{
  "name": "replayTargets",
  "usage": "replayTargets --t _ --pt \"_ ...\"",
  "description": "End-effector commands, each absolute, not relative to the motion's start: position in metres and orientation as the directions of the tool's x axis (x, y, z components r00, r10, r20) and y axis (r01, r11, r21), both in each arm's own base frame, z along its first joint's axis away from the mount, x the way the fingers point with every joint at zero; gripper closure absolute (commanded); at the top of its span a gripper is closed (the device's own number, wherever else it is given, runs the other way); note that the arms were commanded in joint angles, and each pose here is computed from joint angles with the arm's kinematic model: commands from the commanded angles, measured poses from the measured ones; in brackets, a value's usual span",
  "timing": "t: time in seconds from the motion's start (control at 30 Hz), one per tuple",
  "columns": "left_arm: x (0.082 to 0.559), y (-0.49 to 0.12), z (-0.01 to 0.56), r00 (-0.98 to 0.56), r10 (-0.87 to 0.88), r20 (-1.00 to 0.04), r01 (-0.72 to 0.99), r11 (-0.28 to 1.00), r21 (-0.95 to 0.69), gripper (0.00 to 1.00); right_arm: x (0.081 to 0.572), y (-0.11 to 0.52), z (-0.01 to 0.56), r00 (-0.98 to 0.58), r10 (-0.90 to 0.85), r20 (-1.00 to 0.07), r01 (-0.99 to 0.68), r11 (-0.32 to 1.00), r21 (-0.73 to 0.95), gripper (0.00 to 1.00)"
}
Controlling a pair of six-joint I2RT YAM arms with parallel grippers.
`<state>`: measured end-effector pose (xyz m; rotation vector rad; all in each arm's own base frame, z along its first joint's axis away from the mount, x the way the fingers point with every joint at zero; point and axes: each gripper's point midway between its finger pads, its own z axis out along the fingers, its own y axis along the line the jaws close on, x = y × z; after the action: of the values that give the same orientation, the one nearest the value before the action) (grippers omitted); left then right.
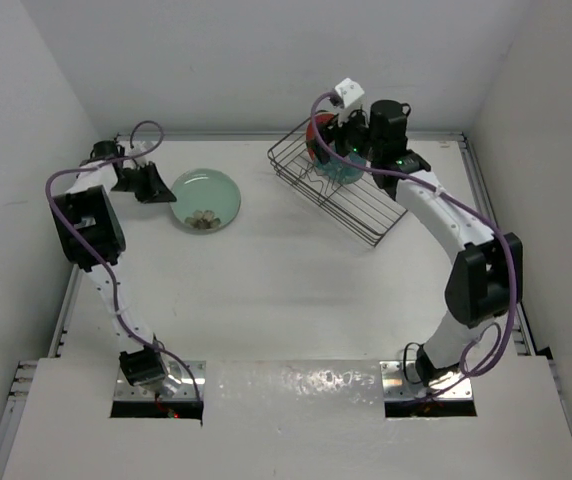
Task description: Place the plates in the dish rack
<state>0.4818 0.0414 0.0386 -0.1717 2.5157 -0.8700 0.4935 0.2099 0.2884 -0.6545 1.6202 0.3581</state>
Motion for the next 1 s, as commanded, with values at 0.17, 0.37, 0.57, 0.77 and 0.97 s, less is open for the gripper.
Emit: replayTargets --t 0.17,0.37,0.57,0.77,0.97 --pt "0.463 -0.004 0.175 -0.594 0.31 -0.742 0.625 0.759 -0.184 1.0 0.462 0.316 0.252 -0.192 -0.209 -0.959 -0.859 0.508 0.061 0.28" --pt "0.421 -0.055 0.189 -0.451 0.515 -0.729 0.791 0.609 -0.06 1.0 0.449 0.368 0.218 -0.17 -0.256 -0.952 -0.91 0.41 0.052 0.24" --pt "0.391 -0.097 0.218 -0.332 0.548 -0.767 0.896 0.437 -0.076 1.0 0.443 0.393 0.193 -0.189 -0.256 -0.948 -0.93 0.357 0.089 0.19" --pt "0.388 -0.106 0.237 -0.301 0.518 -0.8 0.909 0.411 -0.076 1.0 0.431 0.399 0.18 -0.21 -0.263 -0.942 -0.946 0.296 0.128 0.29" --pt "0.379 -0.127 0.259 -0.25 0.479 -0.842 0.937 0.34 -0.085 1.0 0.429 0.401 0.159 -0.274 -0.258 -0.927 -0.932 0.309 0.19 0.44"
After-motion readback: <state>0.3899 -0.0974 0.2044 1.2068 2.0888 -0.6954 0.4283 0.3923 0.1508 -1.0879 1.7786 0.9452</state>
